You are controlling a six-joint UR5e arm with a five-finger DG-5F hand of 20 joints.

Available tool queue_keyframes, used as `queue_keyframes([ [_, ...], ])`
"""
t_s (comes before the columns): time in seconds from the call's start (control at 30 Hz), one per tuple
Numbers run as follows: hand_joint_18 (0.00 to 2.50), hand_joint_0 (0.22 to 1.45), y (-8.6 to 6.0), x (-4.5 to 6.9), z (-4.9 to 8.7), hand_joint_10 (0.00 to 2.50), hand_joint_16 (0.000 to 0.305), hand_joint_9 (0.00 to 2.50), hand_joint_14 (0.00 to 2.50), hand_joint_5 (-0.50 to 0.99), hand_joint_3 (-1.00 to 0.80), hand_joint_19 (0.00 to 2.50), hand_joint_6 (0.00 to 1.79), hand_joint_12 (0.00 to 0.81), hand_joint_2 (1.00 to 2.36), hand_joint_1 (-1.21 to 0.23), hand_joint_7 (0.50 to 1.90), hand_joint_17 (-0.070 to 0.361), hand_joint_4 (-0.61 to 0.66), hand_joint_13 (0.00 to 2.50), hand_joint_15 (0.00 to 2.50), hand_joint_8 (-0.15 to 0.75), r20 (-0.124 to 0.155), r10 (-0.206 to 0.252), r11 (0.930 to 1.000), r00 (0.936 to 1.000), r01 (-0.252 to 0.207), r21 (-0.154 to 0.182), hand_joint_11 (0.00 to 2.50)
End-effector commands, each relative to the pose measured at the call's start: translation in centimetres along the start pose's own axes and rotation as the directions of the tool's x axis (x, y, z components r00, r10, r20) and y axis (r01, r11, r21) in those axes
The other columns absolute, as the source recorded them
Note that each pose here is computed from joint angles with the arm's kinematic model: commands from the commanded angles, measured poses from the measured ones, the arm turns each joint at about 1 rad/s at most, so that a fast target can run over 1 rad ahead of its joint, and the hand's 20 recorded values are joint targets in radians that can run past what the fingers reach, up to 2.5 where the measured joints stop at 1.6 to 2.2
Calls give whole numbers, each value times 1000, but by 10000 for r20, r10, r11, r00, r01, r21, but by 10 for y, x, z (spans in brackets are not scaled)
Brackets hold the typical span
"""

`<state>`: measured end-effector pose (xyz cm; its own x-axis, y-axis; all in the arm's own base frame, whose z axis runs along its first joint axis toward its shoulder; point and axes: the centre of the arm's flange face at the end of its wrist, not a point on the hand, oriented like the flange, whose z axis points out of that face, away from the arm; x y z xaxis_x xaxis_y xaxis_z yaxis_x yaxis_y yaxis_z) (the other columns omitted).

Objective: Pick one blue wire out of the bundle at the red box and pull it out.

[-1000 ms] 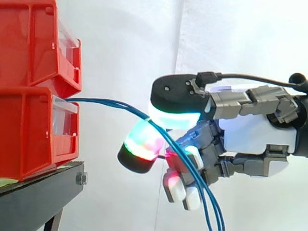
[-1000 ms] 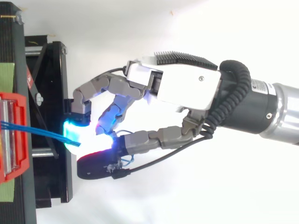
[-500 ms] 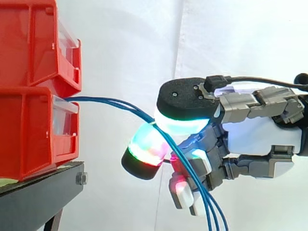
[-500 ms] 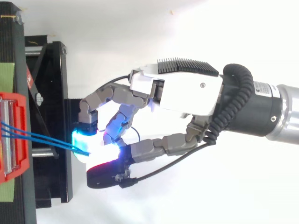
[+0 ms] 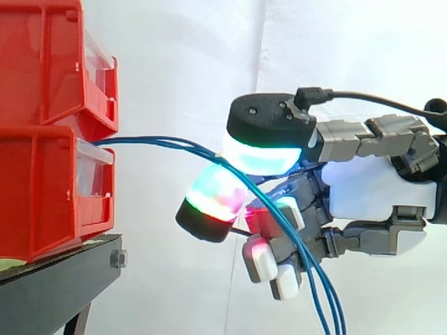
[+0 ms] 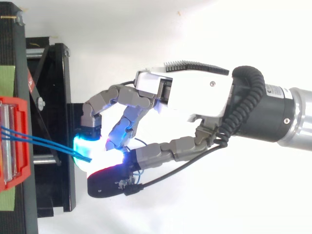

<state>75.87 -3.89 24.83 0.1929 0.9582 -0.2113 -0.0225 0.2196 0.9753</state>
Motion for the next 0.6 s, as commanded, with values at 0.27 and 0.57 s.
queue_keyframes([
  [0.27,925,542,22,-1,11,14,66,1102,18,-183,-171,640,874,492,1019,-705,1026,149,268,1053,666,424,48,631,9974,9980,-629,-350,1167],
  [0.57,931,551,22,-1,11,14,66,1103,18,-183,-204,632,876,488,1020,-774,1059,148,272,1058,670,425,17,661,9972,9978,-660,-356,1185],
])
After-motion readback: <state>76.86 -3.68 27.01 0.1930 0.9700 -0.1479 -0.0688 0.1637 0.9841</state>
